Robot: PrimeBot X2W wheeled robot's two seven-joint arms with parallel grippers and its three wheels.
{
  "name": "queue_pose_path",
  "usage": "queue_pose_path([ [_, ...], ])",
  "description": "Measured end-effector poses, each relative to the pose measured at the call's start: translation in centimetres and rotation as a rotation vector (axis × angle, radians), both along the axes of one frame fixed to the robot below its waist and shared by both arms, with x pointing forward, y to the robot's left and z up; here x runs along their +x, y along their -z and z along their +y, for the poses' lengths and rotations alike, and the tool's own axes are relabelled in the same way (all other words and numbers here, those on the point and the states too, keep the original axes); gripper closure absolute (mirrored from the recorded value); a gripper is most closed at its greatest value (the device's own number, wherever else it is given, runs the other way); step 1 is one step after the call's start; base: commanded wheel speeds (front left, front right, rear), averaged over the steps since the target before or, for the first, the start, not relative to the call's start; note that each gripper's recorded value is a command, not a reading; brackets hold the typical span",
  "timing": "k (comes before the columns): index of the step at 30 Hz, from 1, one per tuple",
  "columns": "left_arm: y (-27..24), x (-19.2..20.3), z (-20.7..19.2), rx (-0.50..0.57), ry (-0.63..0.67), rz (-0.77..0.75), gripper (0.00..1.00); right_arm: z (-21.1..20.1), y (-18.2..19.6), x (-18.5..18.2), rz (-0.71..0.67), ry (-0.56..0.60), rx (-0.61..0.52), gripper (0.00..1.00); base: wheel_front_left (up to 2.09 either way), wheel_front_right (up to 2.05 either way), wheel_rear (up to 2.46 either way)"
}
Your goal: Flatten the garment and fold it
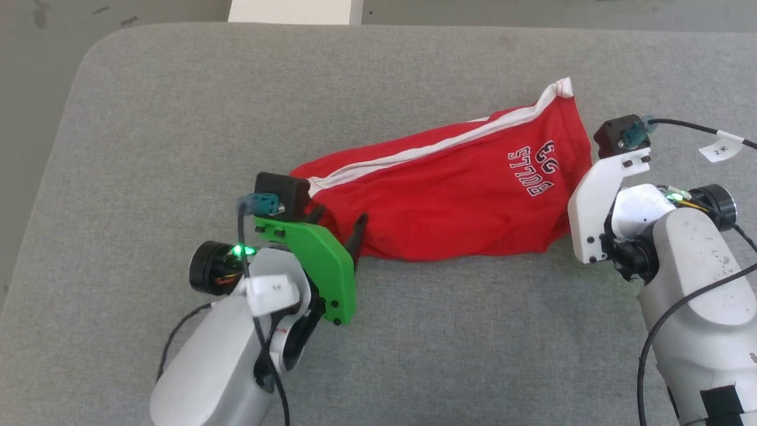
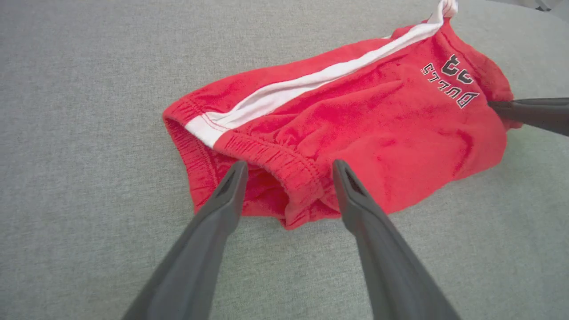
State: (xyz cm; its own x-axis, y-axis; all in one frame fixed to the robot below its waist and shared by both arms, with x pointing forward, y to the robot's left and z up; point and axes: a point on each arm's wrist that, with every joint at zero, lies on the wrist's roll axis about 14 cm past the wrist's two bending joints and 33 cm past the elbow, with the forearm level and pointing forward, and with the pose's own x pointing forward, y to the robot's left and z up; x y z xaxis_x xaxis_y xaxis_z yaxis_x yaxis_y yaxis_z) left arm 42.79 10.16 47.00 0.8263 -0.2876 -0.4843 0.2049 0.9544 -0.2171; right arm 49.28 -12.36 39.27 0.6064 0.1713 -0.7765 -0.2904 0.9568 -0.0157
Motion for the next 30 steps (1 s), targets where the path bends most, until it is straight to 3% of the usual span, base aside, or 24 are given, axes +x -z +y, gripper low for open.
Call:
queue_pose_path([
  [7,5.9,-0.4,3.3,0.137,-0.066,0.203,0.0,-0.1,0.6,0.1,0.008,0.005,0.008,1.0,0.0,0.0,0.0],
  [13,8.1,-0.3,3.4,0.115,-0.071,0.28,0.0,-0.3,1.0,0.2,0.012,0.01,0.016,1.0,0.0,0.0,0.0],
  [14,8.2,-0.2,3.2,0.099,-0.071,0.28,0.05,-0.3,1.1,0.2,0.012,0.011,0.019,1.0,0.0,0.0,0.0],
  [15,8.3,-0.1,3.0,0.093,-0.061,0.278,0.58,-0.3,1.1,0.2,0.013,0.012,0.022,1.0,0.0,0.0,0.0],
  [16,8.2,0.1,2.8,0.08,-0.056,0.264,0.85,-0.3,1.1,0.3,0.012,0.013,0.023,1.0,0.0,0.0,0.0],
  [17,8.2,0.2,2.7,0.075,-0.051,0.256,1.0,-0.2,1.1,0.3,0.012,0.012,0.024,1.0,0.0,0.0,0.0],
  [30,6.0,0.2,2.0,-0.018,-0.049,0.18,1.0,-0.7,0.3,-1.7,0.003,0.027,0.062,1.0,0.0,0.0,0.0],
])
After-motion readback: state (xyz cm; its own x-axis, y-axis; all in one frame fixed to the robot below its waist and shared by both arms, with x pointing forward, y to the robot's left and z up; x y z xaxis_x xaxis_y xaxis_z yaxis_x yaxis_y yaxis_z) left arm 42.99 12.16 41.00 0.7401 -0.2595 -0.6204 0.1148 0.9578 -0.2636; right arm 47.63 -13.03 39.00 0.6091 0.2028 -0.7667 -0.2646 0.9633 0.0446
